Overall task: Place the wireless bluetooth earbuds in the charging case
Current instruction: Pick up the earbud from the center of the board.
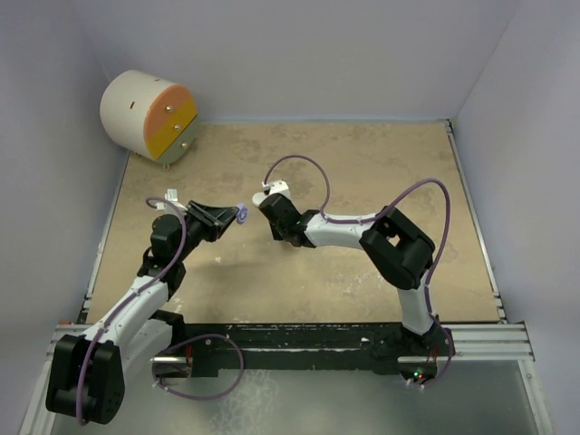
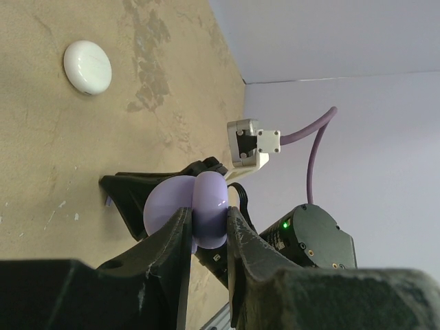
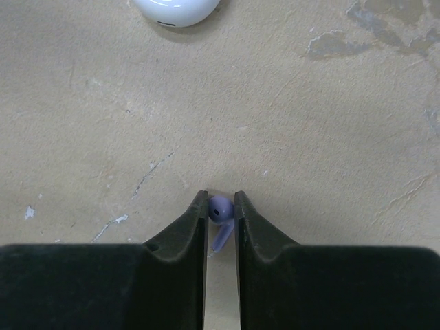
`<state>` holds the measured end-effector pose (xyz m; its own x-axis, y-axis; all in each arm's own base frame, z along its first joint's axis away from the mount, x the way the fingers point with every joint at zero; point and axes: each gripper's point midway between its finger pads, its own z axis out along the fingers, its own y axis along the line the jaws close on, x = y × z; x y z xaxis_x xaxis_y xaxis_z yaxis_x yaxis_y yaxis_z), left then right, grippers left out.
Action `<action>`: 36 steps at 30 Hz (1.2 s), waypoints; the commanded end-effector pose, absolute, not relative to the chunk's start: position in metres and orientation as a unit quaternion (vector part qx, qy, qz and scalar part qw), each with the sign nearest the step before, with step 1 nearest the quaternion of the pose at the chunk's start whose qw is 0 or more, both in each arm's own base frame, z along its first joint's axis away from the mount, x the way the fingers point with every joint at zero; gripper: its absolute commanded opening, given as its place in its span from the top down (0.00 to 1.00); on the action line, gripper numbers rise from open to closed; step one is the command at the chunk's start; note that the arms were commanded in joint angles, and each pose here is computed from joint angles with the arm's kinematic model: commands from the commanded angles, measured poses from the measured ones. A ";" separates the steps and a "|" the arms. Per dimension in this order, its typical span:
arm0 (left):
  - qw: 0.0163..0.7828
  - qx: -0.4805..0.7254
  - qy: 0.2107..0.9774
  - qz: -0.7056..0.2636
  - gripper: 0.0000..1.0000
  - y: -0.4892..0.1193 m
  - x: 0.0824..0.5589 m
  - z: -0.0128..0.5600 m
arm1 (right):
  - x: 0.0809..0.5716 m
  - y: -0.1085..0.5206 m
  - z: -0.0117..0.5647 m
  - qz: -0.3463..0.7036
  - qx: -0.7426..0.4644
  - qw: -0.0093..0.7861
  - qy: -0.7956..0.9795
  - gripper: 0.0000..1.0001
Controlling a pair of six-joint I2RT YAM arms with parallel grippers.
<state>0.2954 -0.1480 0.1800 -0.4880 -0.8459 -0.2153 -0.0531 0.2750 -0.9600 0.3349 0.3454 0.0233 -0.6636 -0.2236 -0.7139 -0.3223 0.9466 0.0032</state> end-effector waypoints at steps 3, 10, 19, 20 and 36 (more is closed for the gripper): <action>0.414 -0.307 0.679 -0.523 1.00 -0.146 0.296 0.200 | 0.319 0.336 0.003 0.039 -0.255 0.348 0.901 0.93; 0.419 -0.312 0.682 -0.511 1.00 -0.142 0.297 0.200 | 0.314 0.343 0.005 0.065 -0.306 0.354 0.882 1.00; 0.415 -0.317 0.687 -0.505 1.00 -0.142 0.298 0.194 | 0.332 0.347 0.062 0.094 -0.268 0.441 0.851 1.00; 0.413 -0.317 0.687 -0.507 1.00 -0.142 0.299 0.193 | 0.334 0.347 0.071 0.101 -0.263 0.454 0.845 1.00; 0.374 -0.315 0.678 -0.548 1.00 -0.158 0.306 0.191 | 0.350 0.336 0.226 0.203 -0.207 0.681 0.672 1.00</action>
